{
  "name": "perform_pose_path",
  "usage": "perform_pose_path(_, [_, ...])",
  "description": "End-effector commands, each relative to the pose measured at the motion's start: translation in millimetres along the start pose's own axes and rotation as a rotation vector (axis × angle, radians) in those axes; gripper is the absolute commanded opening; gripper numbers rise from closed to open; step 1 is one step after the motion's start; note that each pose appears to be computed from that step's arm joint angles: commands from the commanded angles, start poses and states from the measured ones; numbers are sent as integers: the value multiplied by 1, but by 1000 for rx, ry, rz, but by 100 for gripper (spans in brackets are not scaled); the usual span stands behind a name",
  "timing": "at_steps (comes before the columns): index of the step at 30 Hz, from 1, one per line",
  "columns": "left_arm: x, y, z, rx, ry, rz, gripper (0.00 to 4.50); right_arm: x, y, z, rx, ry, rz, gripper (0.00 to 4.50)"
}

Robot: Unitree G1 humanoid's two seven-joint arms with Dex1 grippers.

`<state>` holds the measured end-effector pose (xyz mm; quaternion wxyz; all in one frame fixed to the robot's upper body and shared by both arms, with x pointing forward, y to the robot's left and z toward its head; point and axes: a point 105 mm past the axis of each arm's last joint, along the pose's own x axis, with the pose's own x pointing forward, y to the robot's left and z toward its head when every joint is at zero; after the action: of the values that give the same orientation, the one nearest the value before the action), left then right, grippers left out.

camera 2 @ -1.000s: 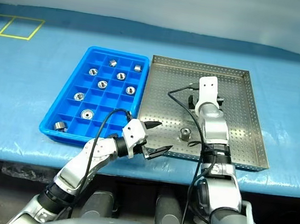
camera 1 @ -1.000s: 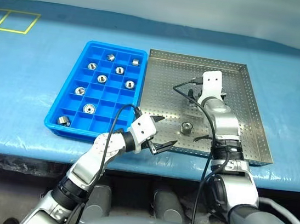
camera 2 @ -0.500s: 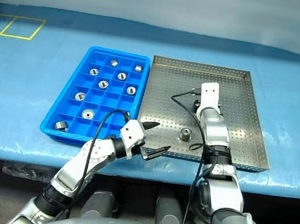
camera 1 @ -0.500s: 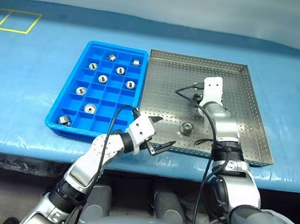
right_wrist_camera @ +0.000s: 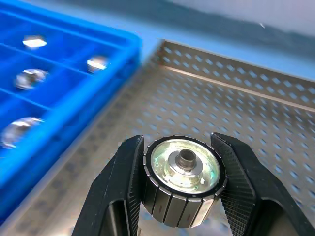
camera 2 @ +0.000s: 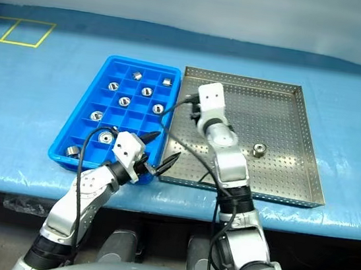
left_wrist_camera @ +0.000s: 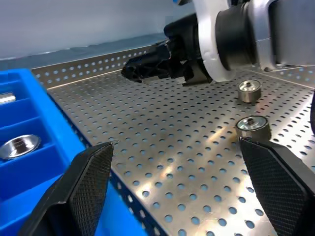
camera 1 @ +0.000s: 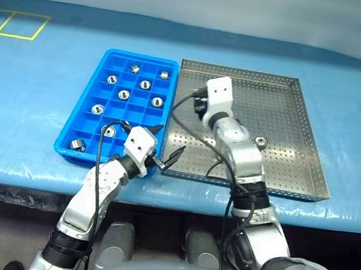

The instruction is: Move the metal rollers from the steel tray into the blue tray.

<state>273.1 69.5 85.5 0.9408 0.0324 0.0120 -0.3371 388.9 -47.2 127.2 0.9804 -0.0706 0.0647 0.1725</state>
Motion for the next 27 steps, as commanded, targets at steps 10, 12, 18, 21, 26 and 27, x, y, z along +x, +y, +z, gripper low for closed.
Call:
perform_pose_path(10, [-24,7,6,-19,-42,119,450,9,94,45,21,-249,291,181])
perform_pose_path(12, [-25,7,5,-19,-38,123,450,13,100,40,43,-236,307,181])
perform_pose_path(18, [-29,6,3,-18,-25,133,450,19,107,11,59,-144,330,181])
perform_pose_path(21, [-29,4,3,-26,-22,124,450,19,107,-1,70,-104,337,181])
perform_pose_path(26, [-29,1,2,-40,-23,99,450,13,114,3,146,-126,427,181])
perform_pose_path(27, [-29,1,2,-40,-23,95,450,11,116,5,160,-133,454,181])
